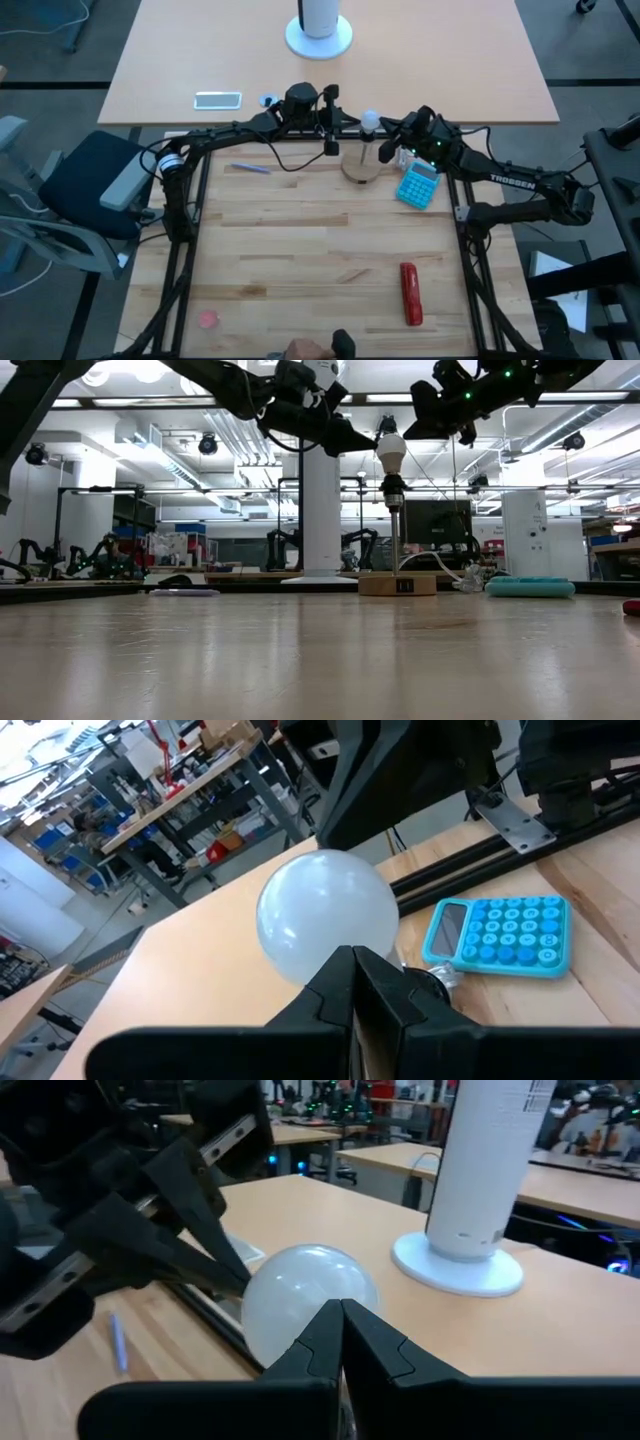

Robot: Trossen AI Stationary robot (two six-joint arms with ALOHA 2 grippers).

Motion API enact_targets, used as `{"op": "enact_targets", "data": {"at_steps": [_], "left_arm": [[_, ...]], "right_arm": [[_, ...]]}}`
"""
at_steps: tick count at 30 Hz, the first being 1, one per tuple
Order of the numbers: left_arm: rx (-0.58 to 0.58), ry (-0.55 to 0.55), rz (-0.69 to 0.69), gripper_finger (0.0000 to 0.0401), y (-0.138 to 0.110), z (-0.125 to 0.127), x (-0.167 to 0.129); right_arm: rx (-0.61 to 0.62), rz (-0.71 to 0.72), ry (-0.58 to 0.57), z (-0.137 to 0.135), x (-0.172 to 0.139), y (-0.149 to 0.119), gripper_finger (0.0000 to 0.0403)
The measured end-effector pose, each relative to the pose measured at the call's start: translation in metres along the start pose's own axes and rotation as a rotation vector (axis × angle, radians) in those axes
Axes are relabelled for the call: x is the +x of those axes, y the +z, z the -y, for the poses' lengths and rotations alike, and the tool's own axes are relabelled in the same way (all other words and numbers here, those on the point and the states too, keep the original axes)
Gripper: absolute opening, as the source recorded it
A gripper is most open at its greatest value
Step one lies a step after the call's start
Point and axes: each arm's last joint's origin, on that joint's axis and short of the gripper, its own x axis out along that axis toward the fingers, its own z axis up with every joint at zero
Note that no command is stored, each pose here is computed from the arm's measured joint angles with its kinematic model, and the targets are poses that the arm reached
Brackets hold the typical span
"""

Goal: Screw lightbulb
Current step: Insert the lightbulb into the lamp

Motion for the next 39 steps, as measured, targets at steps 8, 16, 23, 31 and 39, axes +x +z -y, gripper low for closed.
{"op": "enact_targets", "data": {"at_steps": [8,16,23,31,39], "left_arm": [[0.01,0.006,0.005,0.0,0.0,-0.001,0.0],[0.021,0.049,-0.023,0.0,0.002,-0.003,-0.002],[0.014,0.011,-0.027,0.0,0.01,-0.003,-0.012],[0.017,-0.034,0.0,0.0,0.003,0.0,-0.004],[0.004,-0.025,-0.016,0.0,-0.005,0.002,0.003]], "right_arm": [[0.03,-0.004,0.047,-0.002,0.0,0.0,0.0002],[0.034,0.002,0.057,-0.004,-0.003,0.001,0.0002],[0.02,-0.028,-0.005,0.001,-0.013,0.009,0.0002],[0.007,-0.082,-0.039,0.003,-0.003,0.0,0.0002],[0.002,-0.11,-0.031,-0.001,0.005,-0.005,0.0002]]}}
